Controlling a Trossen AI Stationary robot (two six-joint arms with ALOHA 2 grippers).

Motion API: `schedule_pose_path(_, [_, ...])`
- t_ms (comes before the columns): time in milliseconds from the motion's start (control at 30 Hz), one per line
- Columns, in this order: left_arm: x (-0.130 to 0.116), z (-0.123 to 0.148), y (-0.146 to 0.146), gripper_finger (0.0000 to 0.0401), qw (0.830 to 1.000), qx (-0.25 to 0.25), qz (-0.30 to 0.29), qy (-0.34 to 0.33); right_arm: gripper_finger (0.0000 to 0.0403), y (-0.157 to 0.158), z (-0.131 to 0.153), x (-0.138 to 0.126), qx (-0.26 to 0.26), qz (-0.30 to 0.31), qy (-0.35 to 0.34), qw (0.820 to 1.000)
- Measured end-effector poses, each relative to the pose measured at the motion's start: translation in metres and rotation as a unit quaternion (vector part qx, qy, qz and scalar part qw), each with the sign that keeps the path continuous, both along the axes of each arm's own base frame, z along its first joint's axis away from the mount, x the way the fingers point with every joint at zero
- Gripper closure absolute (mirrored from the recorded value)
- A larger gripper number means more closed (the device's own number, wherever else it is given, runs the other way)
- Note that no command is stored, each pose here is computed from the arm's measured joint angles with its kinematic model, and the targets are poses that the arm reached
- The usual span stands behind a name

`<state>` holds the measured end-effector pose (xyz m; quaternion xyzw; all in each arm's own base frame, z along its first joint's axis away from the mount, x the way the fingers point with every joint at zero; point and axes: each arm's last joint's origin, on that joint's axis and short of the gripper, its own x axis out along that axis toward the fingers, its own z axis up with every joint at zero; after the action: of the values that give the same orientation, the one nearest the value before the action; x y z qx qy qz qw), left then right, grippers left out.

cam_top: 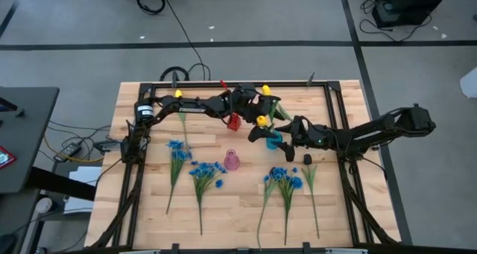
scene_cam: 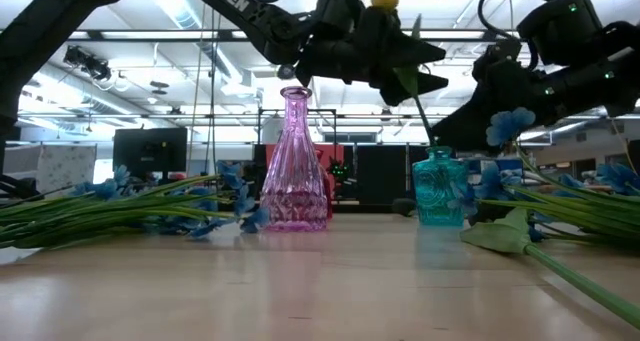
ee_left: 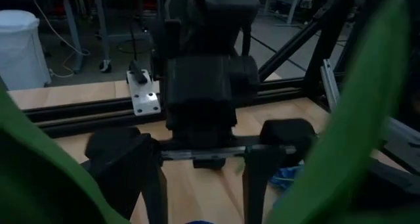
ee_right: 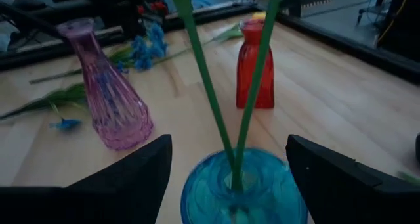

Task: Sort flowers into vase by color
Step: Put the blue vase containing the yellow flowers on the center of the table upright

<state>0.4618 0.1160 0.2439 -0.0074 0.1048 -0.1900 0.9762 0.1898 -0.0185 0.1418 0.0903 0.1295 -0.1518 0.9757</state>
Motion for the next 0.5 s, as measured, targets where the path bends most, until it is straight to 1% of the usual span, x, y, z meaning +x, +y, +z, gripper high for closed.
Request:
schedule_pose_path(100, [-0.002,-0.001,0.007,0.0003,1.0,-0.005,0.0,0.007,0.0093,0.0,0.003,-0.002,-0.005,0.001,-0.002,1.0])
schedule_pose_path(233, [-0.007,-0.002,0.013,0.0002,1.0,-0.014,-0.003,0.026,0.009,-0.001,0.003,-0.006,-0.005,-0.012,0.015,1.0])
schedule_pose_path(500, [-0.017,0.006,0.014,0.0001,0.999,0.004,-0.008,0.048,0.0089,-0.001,0.016,-0.011,-0.012,-0.014,-0.016,1.0])
